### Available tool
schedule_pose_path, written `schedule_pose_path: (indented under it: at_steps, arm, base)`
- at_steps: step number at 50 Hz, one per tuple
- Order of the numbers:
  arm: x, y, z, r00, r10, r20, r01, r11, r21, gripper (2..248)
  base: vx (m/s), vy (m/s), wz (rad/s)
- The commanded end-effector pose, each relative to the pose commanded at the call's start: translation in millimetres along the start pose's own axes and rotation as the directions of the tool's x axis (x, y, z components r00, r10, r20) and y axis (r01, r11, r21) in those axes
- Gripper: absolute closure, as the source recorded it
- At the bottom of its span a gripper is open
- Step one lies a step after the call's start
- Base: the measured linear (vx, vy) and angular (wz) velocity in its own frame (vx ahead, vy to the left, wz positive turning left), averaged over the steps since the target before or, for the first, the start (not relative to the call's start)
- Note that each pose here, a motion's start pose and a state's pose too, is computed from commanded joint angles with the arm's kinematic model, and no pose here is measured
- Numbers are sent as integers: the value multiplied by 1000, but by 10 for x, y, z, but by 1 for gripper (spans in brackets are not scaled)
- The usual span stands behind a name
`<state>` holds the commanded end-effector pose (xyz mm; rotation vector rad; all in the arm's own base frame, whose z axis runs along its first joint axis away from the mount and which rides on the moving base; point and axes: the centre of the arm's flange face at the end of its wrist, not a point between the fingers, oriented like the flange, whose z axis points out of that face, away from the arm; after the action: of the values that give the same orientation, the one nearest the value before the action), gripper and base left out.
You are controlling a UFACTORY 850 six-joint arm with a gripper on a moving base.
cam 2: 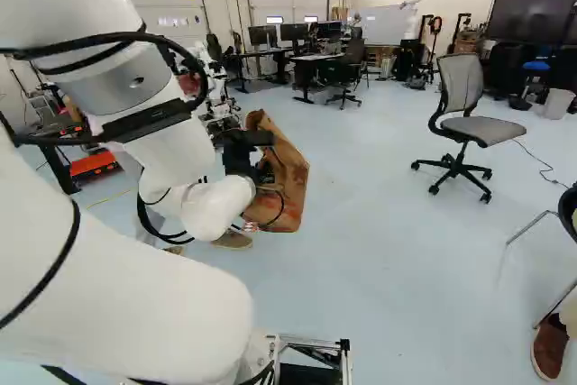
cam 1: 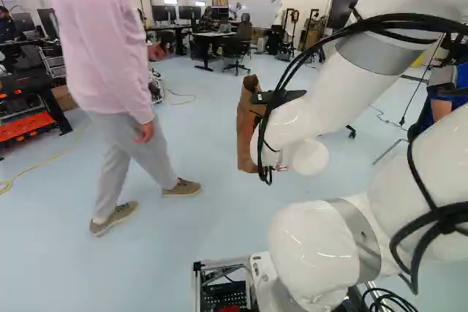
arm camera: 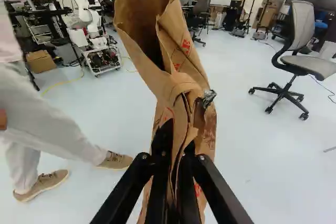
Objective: Pick up the grocery bag from the ground
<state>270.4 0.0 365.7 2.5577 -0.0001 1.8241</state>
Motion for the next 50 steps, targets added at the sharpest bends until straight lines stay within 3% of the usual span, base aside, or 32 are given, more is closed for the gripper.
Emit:
schedule_pose_path:
  at_steps: [50]
  arm:
    - [-1,0,-1,1000,0,0,0,1000,0,229]
  base:
    - [0,0,0]
